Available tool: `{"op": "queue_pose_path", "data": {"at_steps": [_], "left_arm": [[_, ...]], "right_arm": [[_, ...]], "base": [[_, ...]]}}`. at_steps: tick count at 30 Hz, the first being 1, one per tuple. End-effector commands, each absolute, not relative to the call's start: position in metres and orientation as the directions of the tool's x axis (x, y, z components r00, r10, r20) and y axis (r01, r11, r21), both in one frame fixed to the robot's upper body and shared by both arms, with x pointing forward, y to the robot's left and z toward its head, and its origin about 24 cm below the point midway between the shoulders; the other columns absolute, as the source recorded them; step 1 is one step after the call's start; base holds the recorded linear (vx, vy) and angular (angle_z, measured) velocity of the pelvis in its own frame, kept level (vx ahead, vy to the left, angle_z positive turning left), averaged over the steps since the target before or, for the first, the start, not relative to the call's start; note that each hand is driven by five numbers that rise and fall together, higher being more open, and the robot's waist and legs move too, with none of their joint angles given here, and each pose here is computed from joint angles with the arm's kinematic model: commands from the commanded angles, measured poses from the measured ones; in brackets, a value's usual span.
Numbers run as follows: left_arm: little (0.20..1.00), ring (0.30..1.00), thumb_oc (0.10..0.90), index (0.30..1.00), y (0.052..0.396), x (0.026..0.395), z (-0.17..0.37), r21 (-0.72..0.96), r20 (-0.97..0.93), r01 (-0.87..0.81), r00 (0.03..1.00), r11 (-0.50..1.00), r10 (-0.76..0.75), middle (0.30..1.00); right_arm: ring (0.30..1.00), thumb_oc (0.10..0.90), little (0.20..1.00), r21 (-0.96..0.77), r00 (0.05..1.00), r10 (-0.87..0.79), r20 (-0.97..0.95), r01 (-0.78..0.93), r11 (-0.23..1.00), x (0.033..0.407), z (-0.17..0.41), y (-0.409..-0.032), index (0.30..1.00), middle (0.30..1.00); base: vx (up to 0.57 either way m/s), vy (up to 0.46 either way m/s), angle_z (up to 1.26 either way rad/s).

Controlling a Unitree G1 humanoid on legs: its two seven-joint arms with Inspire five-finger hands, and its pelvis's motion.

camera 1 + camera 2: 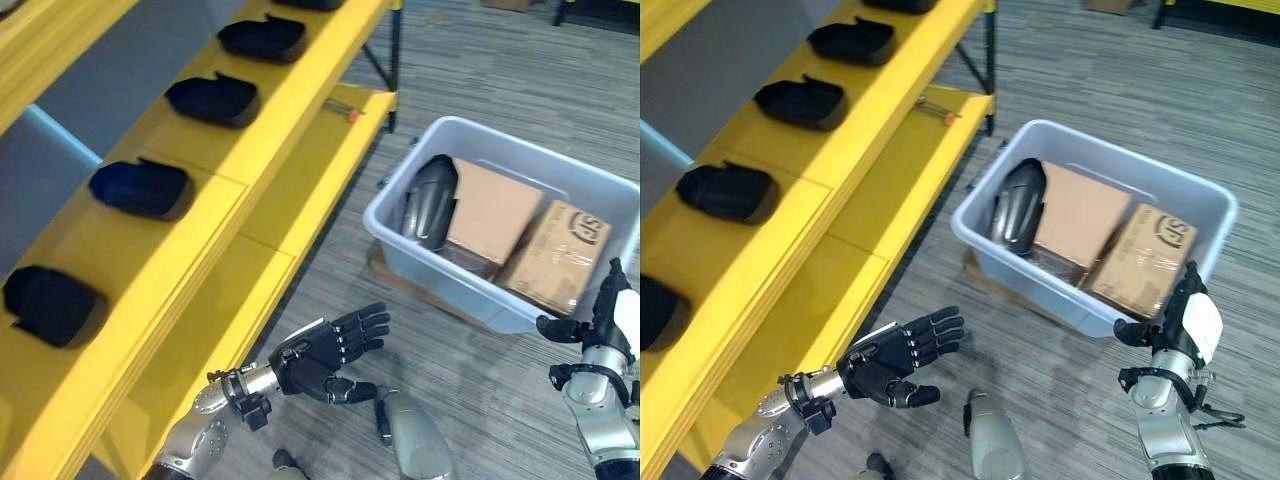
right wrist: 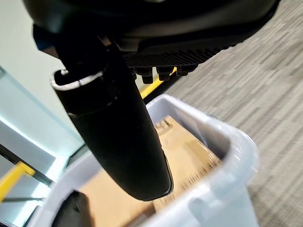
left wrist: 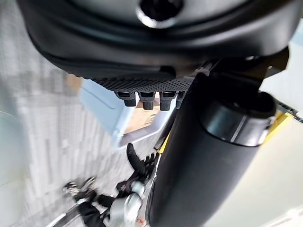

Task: Move parts from the plastic box to the shelf.

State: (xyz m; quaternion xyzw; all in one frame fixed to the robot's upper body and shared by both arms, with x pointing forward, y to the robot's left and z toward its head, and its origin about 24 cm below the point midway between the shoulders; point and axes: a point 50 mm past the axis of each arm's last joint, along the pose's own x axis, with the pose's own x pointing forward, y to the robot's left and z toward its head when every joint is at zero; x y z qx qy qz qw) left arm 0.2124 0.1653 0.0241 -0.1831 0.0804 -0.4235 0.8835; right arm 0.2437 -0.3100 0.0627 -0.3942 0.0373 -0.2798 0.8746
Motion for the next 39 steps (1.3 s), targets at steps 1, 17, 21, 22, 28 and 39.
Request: {"op": "queue_pose_path", "data": {"at_steps": [1, 17, 21, 22, 28, 39], "left_arm": [[1.000, 1.000, 0.900, 1.000, 0.167, 0.211, 0.048, -0.349, 0.196, 0.760, 0.631, 0.548, -0.750, 1.000], [1.000, 1.000, 0.900, 1.000, 0.178, 0.205, 0.038, -0.366, 0.165, 0.749, 0.636, 0.552, -0.754, 1.000], [1.000, 1.000, 0.900, 1.000, 0.179, 0.206, 0.038, -0.350, 0.151, 0.752, 0.633, 0.558, -0.759, 1.000], [1.000, 1.000, 0.900, 1.000, 0.179, 0.206, 0.038, -0.350, 0.149, 0.753, 0.631, 0.557, -0.761, 1.000], [1.000, 1.000, 0.900, 1.000, 0.176, 0.209, 0.041, -0.343, 0.138, 0.766, 0.614, 0.544, -0.777, 1.000], [1.000, 1.000, 0.900, 1.000, 0.170, 0.213, 0.049, -0.329, 0.150, 0.787, 0.589, 0.522, -0.794, 1.000]], "right_arm": [[1.000, 0.900, 1.000, -0.706, 0.857, -0.372, 0.357, 0.509, 0.492, 0.257, 0.107, -0.300, 1.000, 1.000], [1.000, 0.900, 1.000, -0.683, 0.924, -0.303, 0.233, 0.377, 0.625, 0.255, 0.082, -0.271, 1.000, 1.000], [1.000, 0.900, 1.000, -0.672, 0.931, -0.294, 0.217, 0.361, 0.647, 0.254, 0.079, -0.266, 1.000, 1.000], [1.000, 0.900, 1.000, -0.671, 0.931, -0.291, 0.219, 0.361, 0.647, 0.255, 0.079, -0.265, 1.000, 1.000], [1.000, 0.900, 1.000, -0.676, 0.946, -0.230, 0.231, 0.326, 0.661, 0.260, 0.084, -0.257, 1.000, 1.000], [1.000, 0.900, 1.000, -0.674, 0.944, -0.159, 0.290, 0.320, 0.666, 0.270, 0.105, -0.249, 1.000, 1.000]], "base": [[0.11, -0.196, -0.83], [0.19, 0.041, -0.46], [0.09, 0.095, -0.46], [0.04, 0.080, -0.27], [0.01, 0.081, 0.06], [0.02, 0.034, 0.09]]}}
